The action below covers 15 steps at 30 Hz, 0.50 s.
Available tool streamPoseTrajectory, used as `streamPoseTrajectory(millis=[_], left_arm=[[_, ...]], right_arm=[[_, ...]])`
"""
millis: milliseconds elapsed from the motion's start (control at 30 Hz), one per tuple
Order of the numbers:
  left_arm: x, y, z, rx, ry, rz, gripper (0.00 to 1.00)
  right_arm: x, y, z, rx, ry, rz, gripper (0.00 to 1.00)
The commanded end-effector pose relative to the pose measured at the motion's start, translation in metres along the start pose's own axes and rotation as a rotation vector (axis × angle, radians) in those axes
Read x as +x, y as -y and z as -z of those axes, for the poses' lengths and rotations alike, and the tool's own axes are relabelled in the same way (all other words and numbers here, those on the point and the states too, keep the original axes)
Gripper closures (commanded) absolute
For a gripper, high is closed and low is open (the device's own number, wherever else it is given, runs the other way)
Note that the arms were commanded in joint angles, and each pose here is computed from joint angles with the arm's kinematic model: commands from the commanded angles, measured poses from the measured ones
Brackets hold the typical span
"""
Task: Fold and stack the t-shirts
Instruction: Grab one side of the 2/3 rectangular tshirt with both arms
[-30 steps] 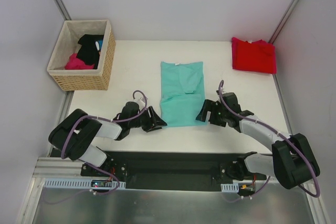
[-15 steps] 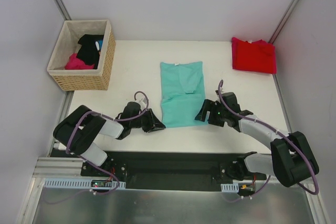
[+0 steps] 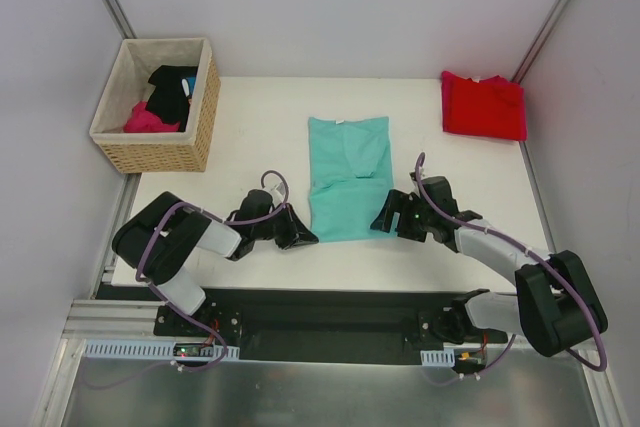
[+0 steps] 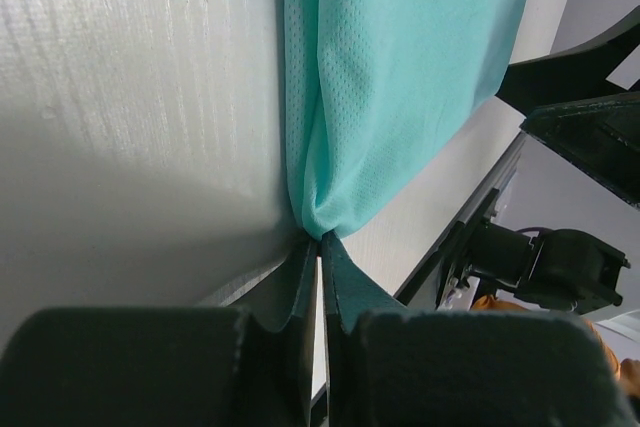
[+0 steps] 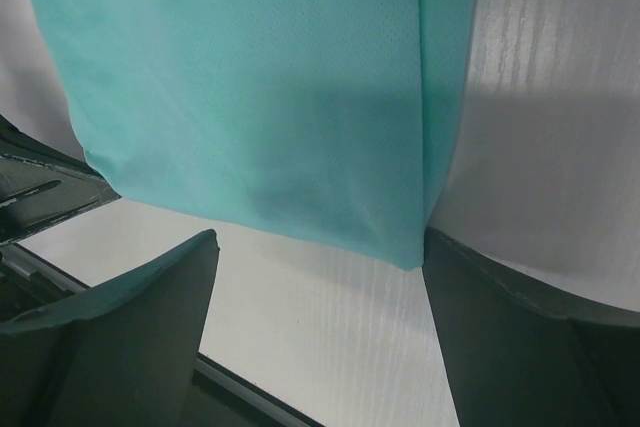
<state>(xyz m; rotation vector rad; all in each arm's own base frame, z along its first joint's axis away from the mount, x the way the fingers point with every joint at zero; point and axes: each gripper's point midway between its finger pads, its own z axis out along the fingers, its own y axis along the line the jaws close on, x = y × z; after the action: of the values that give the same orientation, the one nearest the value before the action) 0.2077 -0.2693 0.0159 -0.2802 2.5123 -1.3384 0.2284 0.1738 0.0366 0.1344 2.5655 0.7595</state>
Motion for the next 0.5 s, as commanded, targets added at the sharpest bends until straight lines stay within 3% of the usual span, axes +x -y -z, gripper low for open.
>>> streamPoseTrajectory(millis=[0,167,200,333,467], left_arm=[[-0.0012,-0.0089,-0.001,-0.032,0.007,-0.012,1.0],[-0.0021,-0.0096,-0.0009,-0.036,0.007,-0.013,1.0],[-0.0015,-0.0102,-0.0011,-0.038,0.005,-0.009,1.0],[-0.0023,-0.0091,-0.0005,-0.034,0.007,-0.013,1.0],[-0.0026,-0.0092,0.0015,-0.033,0.01,-0.014,1.0]], right_arm=[[0.0034,-0.0023,0.0027,-0.025,-0.004,0.002,0.16],[0.0075,0.0033,-0.0008,-0.009,-0.018,-0.003,0.28],[0.008,0.0042,-0.0016,-0.006,-0.019,-0.005,0.37],[0.0085,0.004,-0.0033,-0.006,-0.029,-0.006,0.57],[0.0073,0.0034,-0.0051,-0.004,-0.035,-0.009,0.62]])
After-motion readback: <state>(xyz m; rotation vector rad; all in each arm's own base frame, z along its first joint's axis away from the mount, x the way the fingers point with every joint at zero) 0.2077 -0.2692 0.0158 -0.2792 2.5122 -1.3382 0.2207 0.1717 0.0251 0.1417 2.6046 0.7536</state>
